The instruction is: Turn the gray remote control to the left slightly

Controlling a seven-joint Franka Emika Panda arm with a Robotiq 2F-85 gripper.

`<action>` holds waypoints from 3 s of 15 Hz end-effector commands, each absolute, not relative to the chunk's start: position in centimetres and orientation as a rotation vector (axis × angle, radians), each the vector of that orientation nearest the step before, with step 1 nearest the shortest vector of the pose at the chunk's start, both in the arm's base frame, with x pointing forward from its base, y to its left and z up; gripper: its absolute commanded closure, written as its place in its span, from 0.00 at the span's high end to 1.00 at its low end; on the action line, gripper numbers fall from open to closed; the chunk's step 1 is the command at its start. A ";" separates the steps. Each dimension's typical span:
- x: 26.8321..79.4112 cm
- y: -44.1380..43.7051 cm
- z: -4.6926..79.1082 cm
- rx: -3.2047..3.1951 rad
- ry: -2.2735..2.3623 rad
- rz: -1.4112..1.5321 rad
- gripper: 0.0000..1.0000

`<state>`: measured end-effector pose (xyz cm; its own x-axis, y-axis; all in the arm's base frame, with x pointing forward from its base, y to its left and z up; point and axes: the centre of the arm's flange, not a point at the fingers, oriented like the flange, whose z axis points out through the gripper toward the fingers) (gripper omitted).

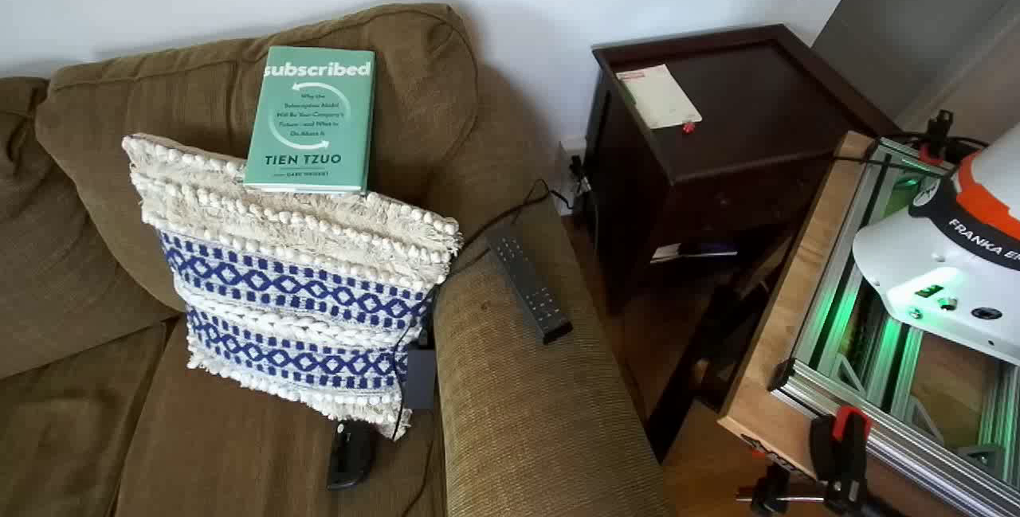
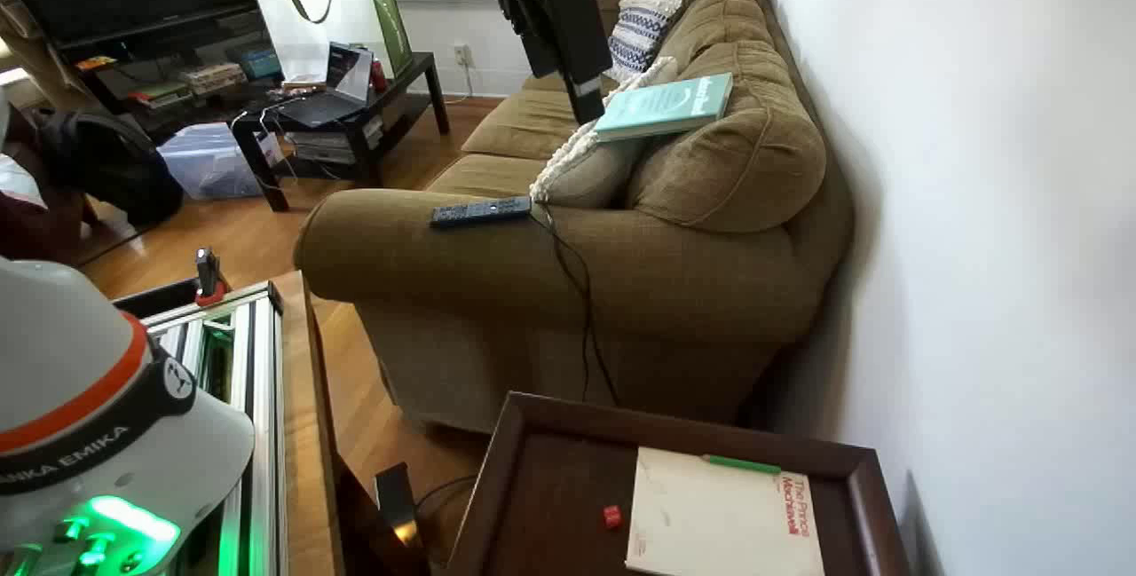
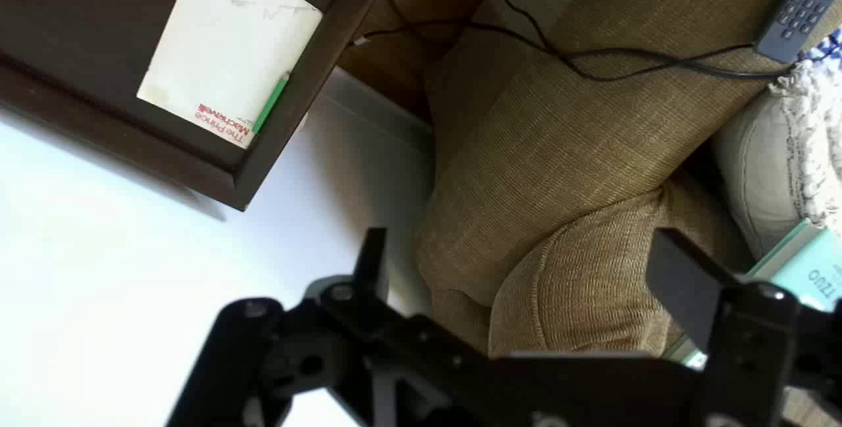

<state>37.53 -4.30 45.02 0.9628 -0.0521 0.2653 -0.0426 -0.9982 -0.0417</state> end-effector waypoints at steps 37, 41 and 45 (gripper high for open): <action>39.3 22.4 27.7 -2.925 0.664 -0.027 1.00; 38.6 21.6 28.1 -2.923 0.640 -0.013 1.00; 38.8 21.7 28.2 -2.921 0.639 -0.017 1.00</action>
<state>38.84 21.71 28.24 0.9090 -0.4162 -0.0212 -0.4144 -0.8977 -0.1497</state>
